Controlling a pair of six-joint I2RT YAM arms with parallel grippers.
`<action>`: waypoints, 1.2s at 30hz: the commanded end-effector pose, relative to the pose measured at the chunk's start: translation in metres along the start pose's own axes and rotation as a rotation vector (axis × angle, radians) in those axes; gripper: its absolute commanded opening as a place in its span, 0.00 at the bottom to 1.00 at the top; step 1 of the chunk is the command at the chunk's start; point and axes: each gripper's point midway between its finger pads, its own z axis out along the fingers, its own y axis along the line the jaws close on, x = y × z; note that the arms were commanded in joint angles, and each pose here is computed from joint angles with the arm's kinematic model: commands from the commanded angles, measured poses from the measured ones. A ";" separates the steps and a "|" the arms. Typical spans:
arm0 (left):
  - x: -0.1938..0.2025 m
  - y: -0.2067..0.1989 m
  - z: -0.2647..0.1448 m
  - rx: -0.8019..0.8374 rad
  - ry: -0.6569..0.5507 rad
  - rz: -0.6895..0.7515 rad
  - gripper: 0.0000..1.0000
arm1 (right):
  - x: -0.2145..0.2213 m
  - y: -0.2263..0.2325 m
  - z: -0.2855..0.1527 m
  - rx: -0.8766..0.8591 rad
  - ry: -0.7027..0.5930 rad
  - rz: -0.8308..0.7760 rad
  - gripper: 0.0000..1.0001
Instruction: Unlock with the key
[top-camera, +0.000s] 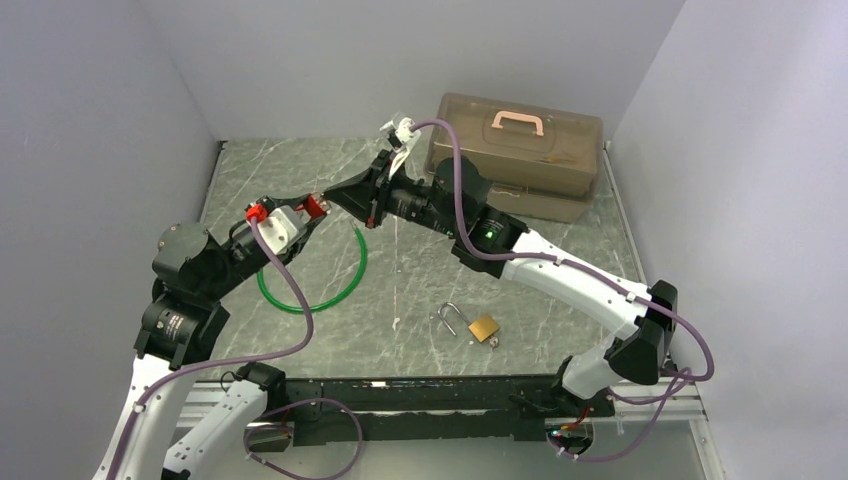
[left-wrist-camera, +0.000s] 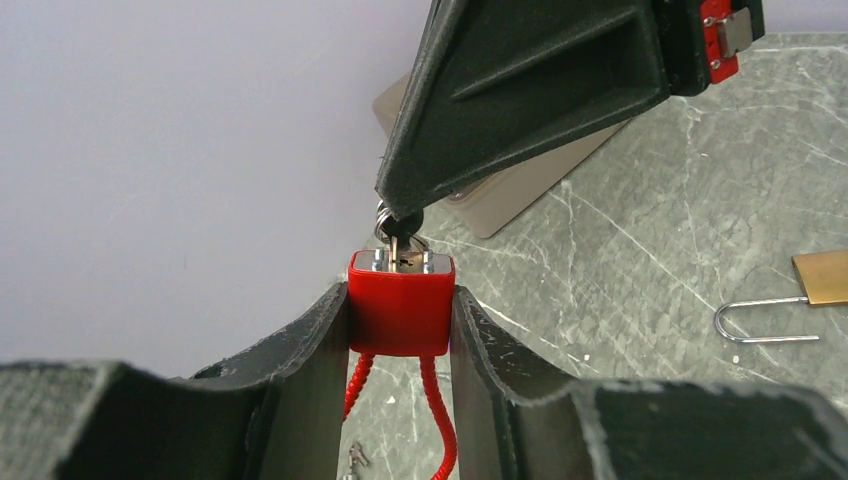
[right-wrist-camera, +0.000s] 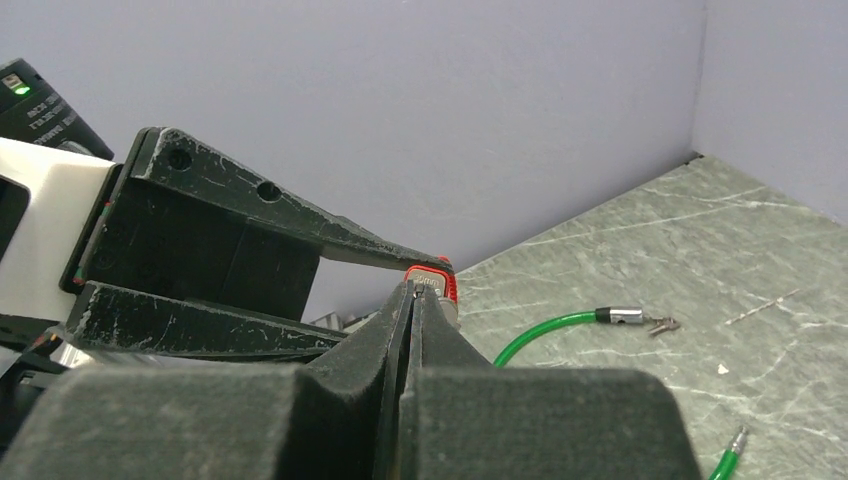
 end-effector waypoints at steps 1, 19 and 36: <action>-0.043 0.014 -0.004 -0.046 -0.135 0.036 0.00 | 0.030 -0.003 0.006 0.034 0.085 0.022 0.00; -0.057 0.007 -0.007 -0.005 -0.172 -0.010 0.00 | 0.088 0.002 0.008 0.043 0.235 0.060 0.02; -0.050 -0.017 -0.009 0.104 -0.159 -0.031 0.00 | 0.032 0.022 -0.022 0.003 0.215 -0.021 0.52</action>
